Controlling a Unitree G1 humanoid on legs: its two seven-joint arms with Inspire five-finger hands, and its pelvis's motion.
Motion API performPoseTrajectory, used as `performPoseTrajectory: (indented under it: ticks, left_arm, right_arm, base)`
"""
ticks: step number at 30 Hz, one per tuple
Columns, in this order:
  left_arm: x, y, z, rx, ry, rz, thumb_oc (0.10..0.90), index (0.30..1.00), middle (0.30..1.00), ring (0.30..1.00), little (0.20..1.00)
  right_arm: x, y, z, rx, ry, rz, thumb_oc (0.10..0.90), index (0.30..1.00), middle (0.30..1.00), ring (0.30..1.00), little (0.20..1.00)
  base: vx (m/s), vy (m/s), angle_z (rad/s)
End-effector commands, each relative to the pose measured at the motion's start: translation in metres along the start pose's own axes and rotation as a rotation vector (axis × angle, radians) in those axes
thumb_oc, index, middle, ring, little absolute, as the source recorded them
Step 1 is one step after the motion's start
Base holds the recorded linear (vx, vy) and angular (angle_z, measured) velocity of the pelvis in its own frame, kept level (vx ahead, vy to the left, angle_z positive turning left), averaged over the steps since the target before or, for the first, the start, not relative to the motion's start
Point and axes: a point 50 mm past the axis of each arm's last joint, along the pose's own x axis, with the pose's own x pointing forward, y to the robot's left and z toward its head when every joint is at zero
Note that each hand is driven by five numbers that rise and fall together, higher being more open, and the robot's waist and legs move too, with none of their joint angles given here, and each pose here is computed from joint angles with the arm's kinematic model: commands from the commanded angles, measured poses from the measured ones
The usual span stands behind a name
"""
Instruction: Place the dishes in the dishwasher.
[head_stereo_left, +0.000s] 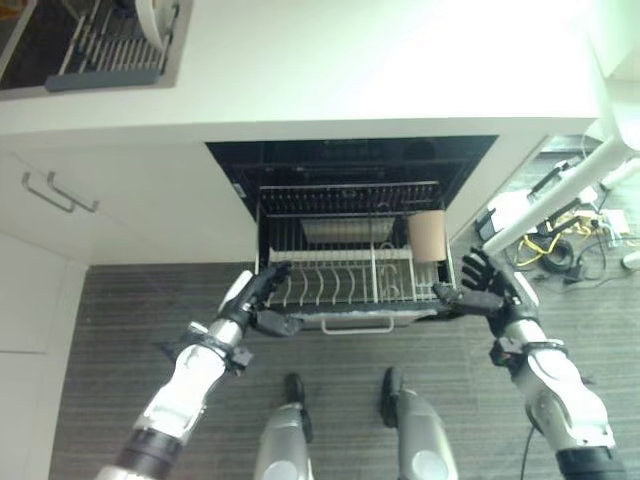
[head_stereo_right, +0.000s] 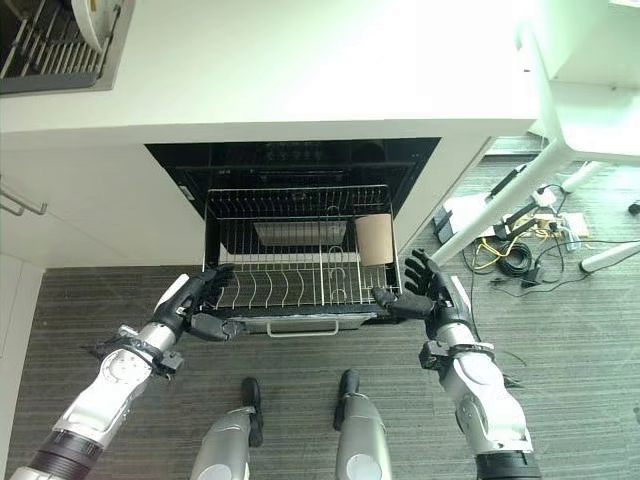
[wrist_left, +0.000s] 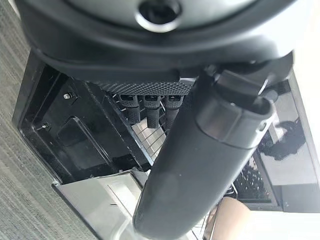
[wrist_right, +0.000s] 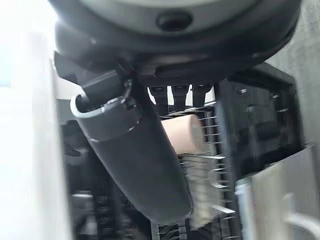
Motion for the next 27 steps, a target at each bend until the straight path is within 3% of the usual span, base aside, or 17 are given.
performPoseTrajectory:
  ticks: [1, 12, 18, 27]
  left_arm:
    - [-0.012, 0.014, 0.057, -0.381, -0.395, 0.164, 0.8, 0.9, 0.9, 0.9, 0.9]
    - [-0.026, 0.027, 0.063, -0.379, -0.447, 0.138, 0.8, 0.9, 0.9, 0.9, 0.9]
    - [-0.037, 0.034, 0.062, -0.345, -0.463, 0.143, 0.8, 0.9, 0.9, 0.9, 0.9]
    - [-0.035, 0.033, 0.072, -0.399, -0.545, 0.148, 0.8, 0.9, 0.9, 0.9, 0.9]
  right_arm:
    - [0.01, -0.004, 0.056, -0.057, -0.272, 0.041, 0.8, 0.9, 0.9, 0.9, 0.9]
    - [-0.008, -0.005, 0.061, 0.008, -0.381, -0.032, 0.8, 0.9, 0.9, 0.9, 0.9]
    - [-0.011, 0.002, 0.061, 0.0, -0.387, 0.018, 0.8, 0.9, 0.9, 0.9, 0.9]
    - [-0.022, -0.02, 0.065, -0.019, -0.406, -0.02, 0.8, 0.9, 0.9, 0.9, 0.9]
  base:
    - [0.15, 0.132, -0.13]
    - [0.11, 0.232, -0.07]
    - [0.04, 0.211, -0.46]
    - [0.1, -0.061, -0.07]
